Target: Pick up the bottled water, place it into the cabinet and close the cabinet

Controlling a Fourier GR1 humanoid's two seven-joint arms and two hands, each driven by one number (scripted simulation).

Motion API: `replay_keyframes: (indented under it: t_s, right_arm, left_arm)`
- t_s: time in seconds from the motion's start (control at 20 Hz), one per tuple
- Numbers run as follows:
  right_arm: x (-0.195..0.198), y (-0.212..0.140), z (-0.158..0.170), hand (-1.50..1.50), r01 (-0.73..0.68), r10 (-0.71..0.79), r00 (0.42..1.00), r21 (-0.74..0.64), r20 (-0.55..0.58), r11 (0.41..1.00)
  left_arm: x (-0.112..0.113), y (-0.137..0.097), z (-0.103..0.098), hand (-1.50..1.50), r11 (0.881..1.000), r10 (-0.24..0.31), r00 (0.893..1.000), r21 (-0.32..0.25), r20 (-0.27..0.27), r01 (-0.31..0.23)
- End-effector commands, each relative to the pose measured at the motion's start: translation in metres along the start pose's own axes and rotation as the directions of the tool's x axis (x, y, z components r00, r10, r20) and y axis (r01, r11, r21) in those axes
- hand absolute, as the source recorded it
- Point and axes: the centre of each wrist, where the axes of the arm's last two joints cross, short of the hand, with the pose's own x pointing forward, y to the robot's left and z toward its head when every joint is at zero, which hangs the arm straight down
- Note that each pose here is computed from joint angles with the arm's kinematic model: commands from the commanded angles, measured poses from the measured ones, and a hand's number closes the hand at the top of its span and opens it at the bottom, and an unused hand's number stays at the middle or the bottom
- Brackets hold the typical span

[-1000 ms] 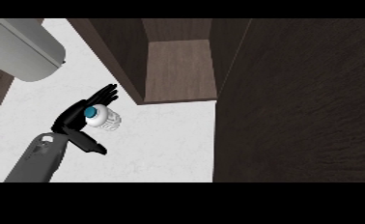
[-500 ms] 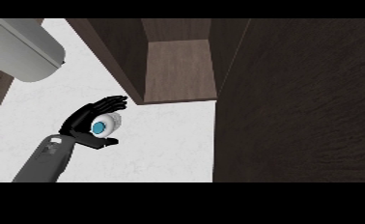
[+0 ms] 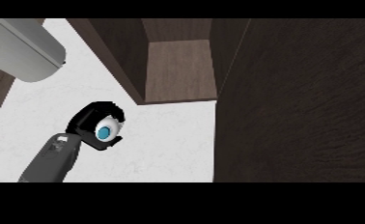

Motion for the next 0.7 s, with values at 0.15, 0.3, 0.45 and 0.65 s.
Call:
replay_keyframes:
  t_s: [0.15, 0.3, 0.45, 0.65]
  right_arm:
    - [0.019, 0.002, 0.003, -1.5, 0.011, -0.011, 0.999, 0.006, 0.031, 1.0]
    - [0.013, -0.006, 0.007, -1.5, -0.011, 0.011, 1.0, -0.036, 0.013, 0.999]
    - [0.01, -0.003, 0.007, -1.5, -0.025, 0.026, 1.0, -0.075, 0.015, 0.997]
    - [0.017, 0.002, 0.008, -1.5, 0.009, -0.008, 1.0, -0.038, 0.006, 0.999]
  left_arm:
    - [-0.01, -0.004, 0.006, 1.5, 0.969, 0.201, 0.977, -0.163, 0.077, -0.186]
    - [-0.05, -0.042, 0.015, 1.5, 0.963, 0.153, 0.963, 0.185, 0.221, -0.195]
    - [-0.071, -0.054, 0.04, 1.5, 0.84, 0.073, 0.949, 0.494, 0.308, -0.225]
    - [-0.077, -0.096, 0.003, 1.5, 0.818, 0.074, 0.934, 0.514, 0.349, -0.257]
